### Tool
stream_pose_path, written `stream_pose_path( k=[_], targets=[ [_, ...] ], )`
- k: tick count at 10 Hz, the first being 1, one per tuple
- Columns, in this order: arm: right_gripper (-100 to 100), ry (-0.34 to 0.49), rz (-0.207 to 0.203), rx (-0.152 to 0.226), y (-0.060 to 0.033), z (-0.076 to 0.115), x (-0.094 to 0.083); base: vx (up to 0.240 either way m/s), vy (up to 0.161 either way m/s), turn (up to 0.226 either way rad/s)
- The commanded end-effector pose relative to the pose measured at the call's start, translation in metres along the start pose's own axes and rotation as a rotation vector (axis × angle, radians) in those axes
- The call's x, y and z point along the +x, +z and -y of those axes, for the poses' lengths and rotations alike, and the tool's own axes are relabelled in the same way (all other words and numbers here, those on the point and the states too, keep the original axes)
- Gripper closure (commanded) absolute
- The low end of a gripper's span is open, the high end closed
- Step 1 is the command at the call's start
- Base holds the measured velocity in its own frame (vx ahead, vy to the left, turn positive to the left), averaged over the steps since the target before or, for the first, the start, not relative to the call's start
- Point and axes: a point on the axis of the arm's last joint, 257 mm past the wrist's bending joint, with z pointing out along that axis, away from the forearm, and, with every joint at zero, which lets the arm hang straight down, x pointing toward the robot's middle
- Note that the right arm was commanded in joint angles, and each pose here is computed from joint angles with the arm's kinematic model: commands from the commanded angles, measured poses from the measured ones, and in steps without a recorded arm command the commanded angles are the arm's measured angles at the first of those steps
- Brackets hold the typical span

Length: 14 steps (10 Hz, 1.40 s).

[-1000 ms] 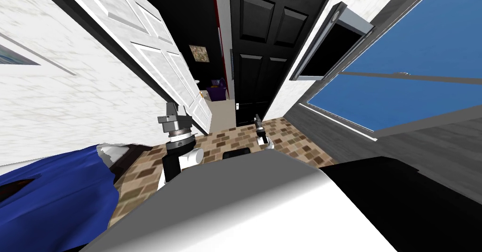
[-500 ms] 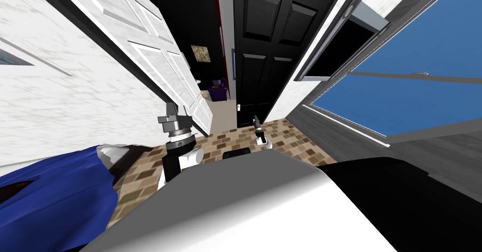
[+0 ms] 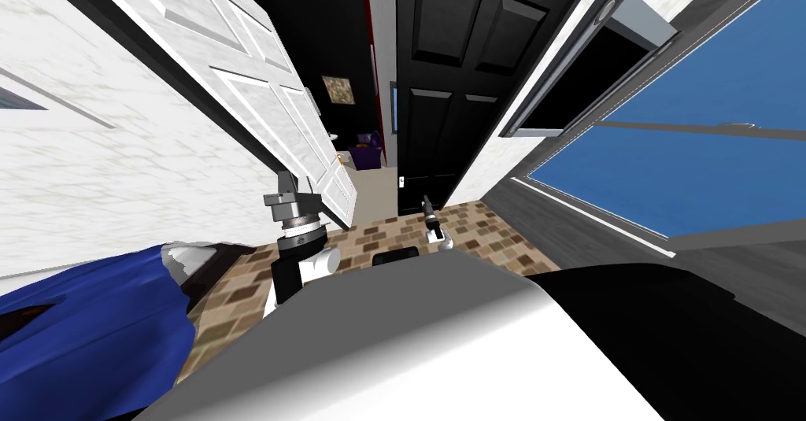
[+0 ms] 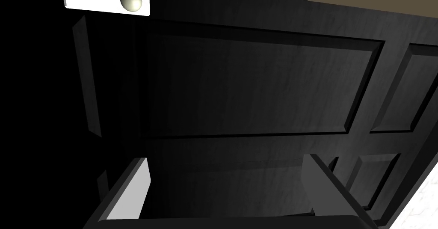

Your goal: Push the door open

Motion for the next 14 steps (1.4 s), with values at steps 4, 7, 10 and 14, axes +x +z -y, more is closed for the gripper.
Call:
stream_pose_path(
  k=[4, 7, 10, 14],
  targets=[
    [-100, 0.028, -0.006, 0.054, -0.0023, 0.027, 0.011, 0.107, 0.011, 0.030],
    [-100, 0.046, -0.009, 0.087, -0.0047, 0.043, 0.018, 0.098, 0.003, 0.030],
    [-100, 0.068, -0.014, 0.125, -0.0083, 0.061, 0.027, 0.102, 0.013, 0.027],
    [-100, 0.089, -0.018, 0.158, -0.0120, 0.075, 0.037, 0.113, -0.006, 0.024]
  ],
)
